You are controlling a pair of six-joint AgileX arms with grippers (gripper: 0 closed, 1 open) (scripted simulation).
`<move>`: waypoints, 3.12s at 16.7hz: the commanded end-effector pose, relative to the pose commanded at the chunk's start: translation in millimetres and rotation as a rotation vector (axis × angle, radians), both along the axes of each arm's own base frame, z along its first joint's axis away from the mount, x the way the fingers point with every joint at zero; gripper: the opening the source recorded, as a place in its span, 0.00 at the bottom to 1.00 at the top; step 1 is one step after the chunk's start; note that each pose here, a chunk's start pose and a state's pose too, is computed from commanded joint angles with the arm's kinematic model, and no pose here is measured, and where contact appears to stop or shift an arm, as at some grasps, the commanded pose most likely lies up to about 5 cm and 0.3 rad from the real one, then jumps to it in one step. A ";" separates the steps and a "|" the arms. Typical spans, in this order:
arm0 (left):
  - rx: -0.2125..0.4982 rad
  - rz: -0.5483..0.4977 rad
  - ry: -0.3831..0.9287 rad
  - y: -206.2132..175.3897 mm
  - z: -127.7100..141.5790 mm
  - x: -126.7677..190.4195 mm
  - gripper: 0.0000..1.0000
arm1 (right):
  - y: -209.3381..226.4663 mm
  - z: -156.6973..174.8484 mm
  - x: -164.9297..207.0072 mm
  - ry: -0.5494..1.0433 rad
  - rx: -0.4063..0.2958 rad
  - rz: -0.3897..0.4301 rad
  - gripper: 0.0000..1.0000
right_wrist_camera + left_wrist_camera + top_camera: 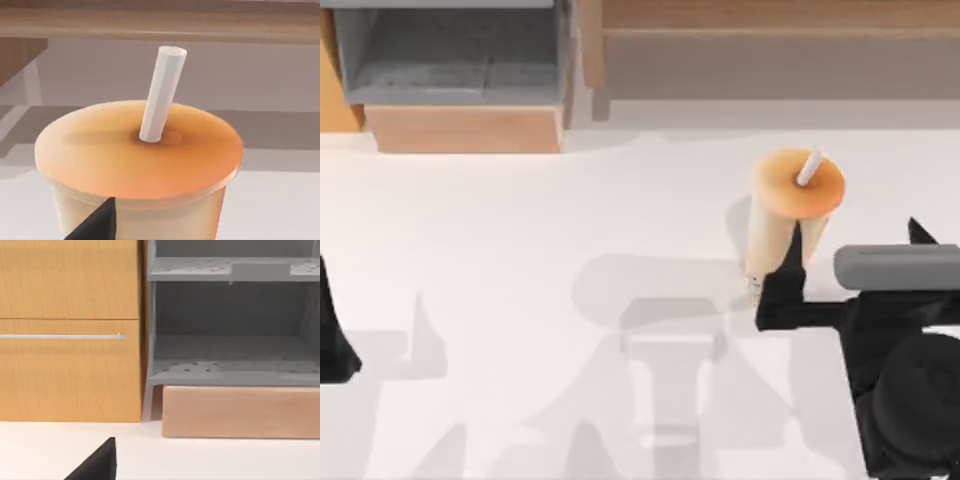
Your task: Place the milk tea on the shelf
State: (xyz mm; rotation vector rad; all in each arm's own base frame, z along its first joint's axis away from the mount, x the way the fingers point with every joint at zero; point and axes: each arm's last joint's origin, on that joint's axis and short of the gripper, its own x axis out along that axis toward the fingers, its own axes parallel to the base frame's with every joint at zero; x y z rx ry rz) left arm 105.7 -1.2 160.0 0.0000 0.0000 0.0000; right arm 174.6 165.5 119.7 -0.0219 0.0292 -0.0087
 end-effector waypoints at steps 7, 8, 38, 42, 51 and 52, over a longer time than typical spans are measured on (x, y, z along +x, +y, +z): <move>0.000 0.000 0.000 0.0 0.0 0.0 1.00 | 38.2 -41.8 -20.2 -0.028 0.009 -0.007 1.00; 0.000 0.000 0.000 0.0 0.0 0.0 1.00 | 39.3 -43.2 -21.2 -0.030 0.011 -0.007 1.00; 0.000 0.000 0.000 0.0 0.0 0.0 1.00 | 38.3 -43.5 58.6 -0.030 0.011 -0.007 0.17; 0.000 0.000 0.000 0.0 0.0 0.0 1.00 | 38.3 -43.5 58.6 -0.030 0.011 -0.007 0.00; 0.000 0.000 0.000 0.0 0.0 0.0 1.00 | 38.5 -41.1 58.1 -0.030 0.013 -0.005 0.00; 0.000 0.000 0.000 0.0 0.0 0.0 1.00 | 38.4 -38.8 58.1 -0.029 0.012 -0.006 0.00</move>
